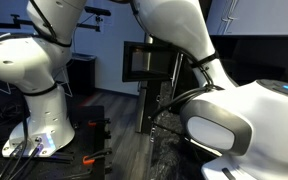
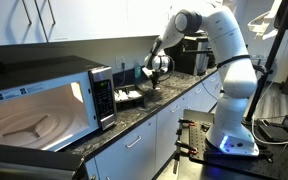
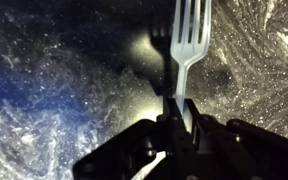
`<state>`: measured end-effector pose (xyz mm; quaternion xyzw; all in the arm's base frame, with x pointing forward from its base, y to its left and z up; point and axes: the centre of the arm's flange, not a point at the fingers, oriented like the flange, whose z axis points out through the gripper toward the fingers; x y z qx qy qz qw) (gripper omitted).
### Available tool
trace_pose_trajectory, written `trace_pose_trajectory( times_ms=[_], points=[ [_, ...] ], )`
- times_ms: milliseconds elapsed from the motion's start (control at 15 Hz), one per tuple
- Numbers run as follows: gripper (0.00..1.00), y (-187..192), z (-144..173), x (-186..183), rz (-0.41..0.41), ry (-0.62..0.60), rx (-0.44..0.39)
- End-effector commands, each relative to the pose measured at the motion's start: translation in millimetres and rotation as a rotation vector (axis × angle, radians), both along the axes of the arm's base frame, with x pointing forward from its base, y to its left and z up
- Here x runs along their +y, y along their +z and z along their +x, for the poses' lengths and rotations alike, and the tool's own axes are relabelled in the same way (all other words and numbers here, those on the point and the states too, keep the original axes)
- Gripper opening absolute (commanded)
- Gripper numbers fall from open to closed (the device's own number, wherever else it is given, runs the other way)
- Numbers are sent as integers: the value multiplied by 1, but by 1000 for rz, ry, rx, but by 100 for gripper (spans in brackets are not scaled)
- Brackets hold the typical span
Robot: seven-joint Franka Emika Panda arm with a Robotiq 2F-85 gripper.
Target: Turn the folk on the counter
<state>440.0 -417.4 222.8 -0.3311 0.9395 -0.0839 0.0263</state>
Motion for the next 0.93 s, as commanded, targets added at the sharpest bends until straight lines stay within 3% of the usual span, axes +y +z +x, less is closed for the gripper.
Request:
trace_pose_trajectory(
  times_ms=[0,533,600,667,867],
  points=[
    [3,2,0,0,43,-44,-24],
    [3,6,-9,-6,260,-343,-102],
    [3,7,-11,-5,251,-295,-111],
    [11,-1,-10,-6,211,-300,-72],
    [11,0,-10,-7,222,-298,-84]
  ],
)
